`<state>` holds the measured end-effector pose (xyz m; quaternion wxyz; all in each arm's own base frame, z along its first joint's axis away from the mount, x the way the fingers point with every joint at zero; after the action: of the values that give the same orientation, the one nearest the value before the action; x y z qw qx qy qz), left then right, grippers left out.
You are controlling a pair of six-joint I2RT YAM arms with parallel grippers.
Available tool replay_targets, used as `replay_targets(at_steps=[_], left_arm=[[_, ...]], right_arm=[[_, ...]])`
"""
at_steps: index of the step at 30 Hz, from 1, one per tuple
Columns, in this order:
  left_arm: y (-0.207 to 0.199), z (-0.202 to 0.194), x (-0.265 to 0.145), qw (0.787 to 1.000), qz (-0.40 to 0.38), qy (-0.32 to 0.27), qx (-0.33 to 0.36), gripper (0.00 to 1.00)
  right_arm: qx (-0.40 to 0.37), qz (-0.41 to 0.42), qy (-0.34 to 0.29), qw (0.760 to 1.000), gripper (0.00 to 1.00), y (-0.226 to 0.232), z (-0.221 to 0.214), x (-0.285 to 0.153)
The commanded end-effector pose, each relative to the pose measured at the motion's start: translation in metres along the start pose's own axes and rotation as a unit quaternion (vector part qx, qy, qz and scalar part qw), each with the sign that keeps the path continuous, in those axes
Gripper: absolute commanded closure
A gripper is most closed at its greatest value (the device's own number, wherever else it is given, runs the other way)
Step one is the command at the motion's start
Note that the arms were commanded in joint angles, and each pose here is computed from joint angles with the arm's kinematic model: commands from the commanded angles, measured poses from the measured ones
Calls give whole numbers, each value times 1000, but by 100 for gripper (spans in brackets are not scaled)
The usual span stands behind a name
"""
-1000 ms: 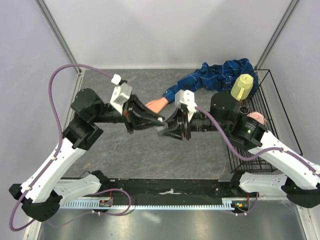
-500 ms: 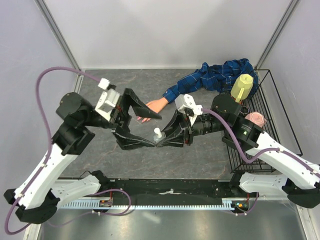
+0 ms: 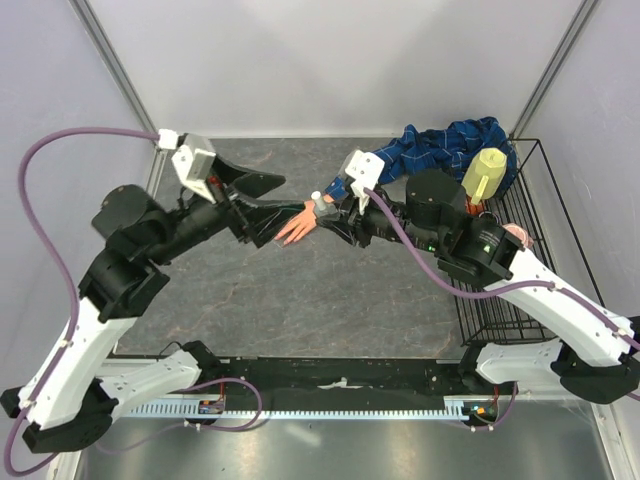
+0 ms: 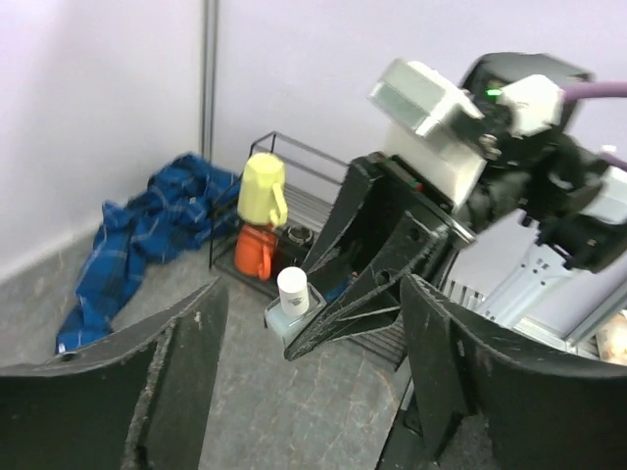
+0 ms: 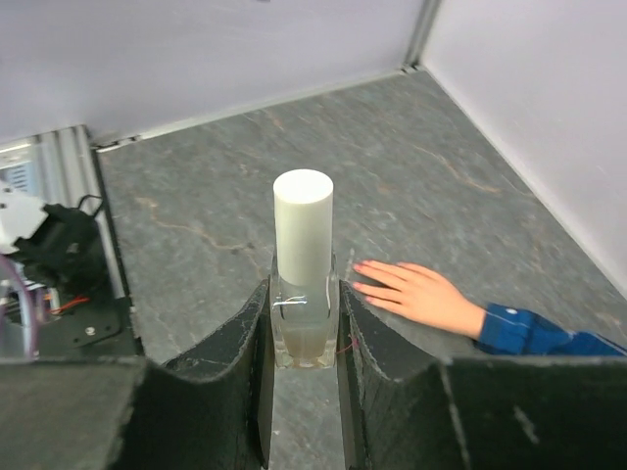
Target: Paint the nails
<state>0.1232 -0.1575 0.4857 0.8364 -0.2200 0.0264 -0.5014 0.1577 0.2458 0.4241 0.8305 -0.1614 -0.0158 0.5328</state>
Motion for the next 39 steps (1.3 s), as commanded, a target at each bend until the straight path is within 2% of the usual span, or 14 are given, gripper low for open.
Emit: replay_targets(at_steps=[1, 12, 16, 22, 24, 26, 29, 30, 32, 33, 34, 36, 37, 39], left_arm=[[13, -5, 18, 998, 46, 14, -35, 29], [23, -20, 42, 997, 32, 46, -57, 42], [25, -27, 49, 996, 22, 63, -65, 55], [23, -34, 51, 993, -7, 90, -73, 62], [20, -36, 49, 993, -26, 101, -61, 86], [17, -39, 46, 991, -53, 110, -45, 98], [4, -47, 36, 975, -176, 137, 6, 98], [-9, -44, 26, 956, -257, 135, 36, 98], [-14, -57, 18, 932, -331, 142, 46, 98], [-23, -60, 6, 902, -396, 166, 35, 98], [-26, -59, 5, 883, -440, 153, 59, 98], [-33, -60, -6, 848, -493, 191, 36, 98], [-34, -59, -5, 840, -508, 186, 49, 98], [-38, -58, -7, 834, -516, 191, 45, 98]], right_arm=[[-18, -64, -14, 998, 100, -16, 16, -4], [-12, -63, -7, 998, 100, -15, 13, 0], [-9, -62, -9, 998, 100, -15, 14, 0], [-4, -63, -13, 998, 100, -14, 16, 0], [-4, -49, -18, 999, 100, -12, 16, -1], [-7, -30, -27, 999, 100, -8, 18, -3], [-19, 53, -62, 996, 100, 7, 21, -9], [-22, 116, -80, 990, 100, 19, 20, -10], [-23, 188, -117, 975, 100, 32, 26, -17], [-19, 222, -128, 966, 100, 39, 26, -19], [-6, 294, -147, 944, 100, 51, 29, -25], [0, 344, -178, 922, 100, 59, 34, -28], [32, 383, -182, 905, 100, 67, 37, -34], [31, 397, -214, 892, 100, 71, 43, -38]])
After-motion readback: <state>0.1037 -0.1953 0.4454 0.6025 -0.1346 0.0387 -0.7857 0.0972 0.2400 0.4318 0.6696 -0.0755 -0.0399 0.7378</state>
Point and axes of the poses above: each gripper's point midway between its finger pads, its own x axis out along the fingers, its own y axis along the line the jaws close on, z = x × y, the point moved 9 cm from there along -x, back along the fingers, and after that the axes turned 12 degrees about -x, right-handed, at the moved point
